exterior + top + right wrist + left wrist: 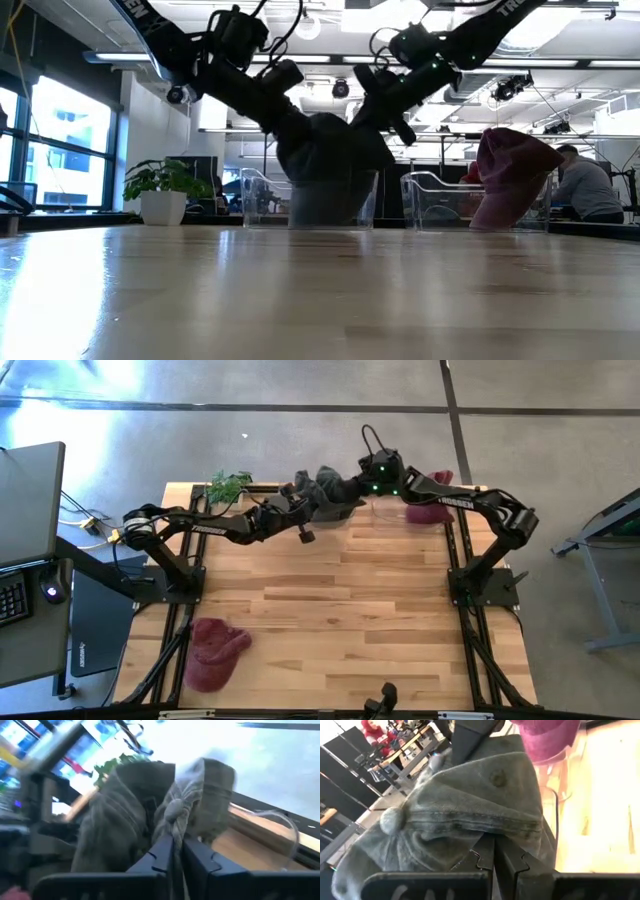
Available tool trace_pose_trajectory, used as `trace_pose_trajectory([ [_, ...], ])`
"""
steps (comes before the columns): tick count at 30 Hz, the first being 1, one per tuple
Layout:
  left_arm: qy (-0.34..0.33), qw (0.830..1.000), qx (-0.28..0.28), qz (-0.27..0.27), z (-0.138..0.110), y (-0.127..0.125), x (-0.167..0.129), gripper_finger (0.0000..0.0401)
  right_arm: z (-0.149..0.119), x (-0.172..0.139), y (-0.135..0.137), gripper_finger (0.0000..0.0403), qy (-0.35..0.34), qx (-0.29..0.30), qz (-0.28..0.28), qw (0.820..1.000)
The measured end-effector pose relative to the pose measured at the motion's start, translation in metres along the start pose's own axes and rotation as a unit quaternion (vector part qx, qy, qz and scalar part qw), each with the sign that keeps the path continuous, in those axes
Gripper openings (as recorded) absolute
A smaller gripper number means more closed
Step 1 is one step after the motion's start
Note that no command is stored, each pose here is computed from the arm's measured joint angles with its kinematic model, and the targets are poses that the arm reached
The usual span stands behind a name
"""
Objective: Pick & Place hat
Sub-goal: Put the black cap into the left transparent bin
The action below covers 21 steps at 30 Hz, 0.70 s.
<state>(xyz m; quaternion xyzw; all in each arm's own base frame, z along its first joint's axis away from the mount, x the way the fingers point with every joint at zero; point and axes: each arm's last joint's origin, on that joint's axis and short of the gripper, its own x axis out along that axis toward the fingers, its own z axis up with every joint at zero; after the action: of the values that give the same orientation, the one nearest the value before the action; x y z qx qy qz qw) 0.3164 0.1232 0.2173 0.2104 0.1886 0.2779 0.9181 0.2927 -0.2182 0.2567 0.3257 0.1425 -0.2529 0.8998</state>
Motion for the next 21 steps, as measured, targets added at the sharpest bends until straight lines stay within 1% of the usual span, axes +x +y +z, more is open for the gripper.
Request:
trace_pose_trajectory([
  [2, 0.004, 1.000, 0.010, 0.002, -0.001, 0.000, 0.000, 0.0000, -0.003, 0.001, 0.003, 0.0052, 0.004, -0.016, -0.008, 1.000],
  [5, 0.017, 1.000, 0.006, 0.008, -0.001, -0.004, -0.001, 0.0000, -0.001, 0.000, 0.007, 0.0092, -0.010, -0.034, 0.000, 0.999],
  [8, 0.037, 0.999, -0.013, 0.015, 0.006, -0.006, -0.013, 0.0000, 0.007, -0.010, 0.013, 0.0141, -0.032, -0.063, 0.009, 0.997],
  [10, 0.043, 0.998, -0.035, 0.028, 0.016, -0.002, -0.022, 0.0000, 0.013, -0.022, 0.019, 0.0172, -0.048, -0.083, 0.009, 0.995],
  [12, 0.079, 0.994, -0.057, 0.052, 0.017, 0.004, -0.024, 0.0000, 0.015, -0.035, 0.028, 0.0196, -0.055, -0.103, 0.004, 0.993],
  [14, 0.127, 0.986, -0.071, 0.075, 0.009, 0.014, -0.021, 0.0000, 0.012, -0.048, 0.040, 0.0210, -0.049, -0.125, -0.013, 0.991],
  [15, 0.135, 0.984, -0.081, 0.084, 0.006, 0.020, -0.019, 0.0000, 0.008, -0.054, 0.047, 0.0212, -0.041, -0.140, -0.024, 0.989],
  [18, 0.122, 0.981, -0.116, 0.100, 0.000, 0.038, -0.008, 0.0000, -0.011, -0.072, 0.073, 0.0214, -0.007, -0.191, -0.057, 0.980],
  [21, 0.119, 0.978, -0.128, 0.114, -0.015, 0.047, 0.007, 0.0000, -0.038, -0.087, 0.102, 0.0208, 0.033, -0.239, -0.072, 0.968],
])
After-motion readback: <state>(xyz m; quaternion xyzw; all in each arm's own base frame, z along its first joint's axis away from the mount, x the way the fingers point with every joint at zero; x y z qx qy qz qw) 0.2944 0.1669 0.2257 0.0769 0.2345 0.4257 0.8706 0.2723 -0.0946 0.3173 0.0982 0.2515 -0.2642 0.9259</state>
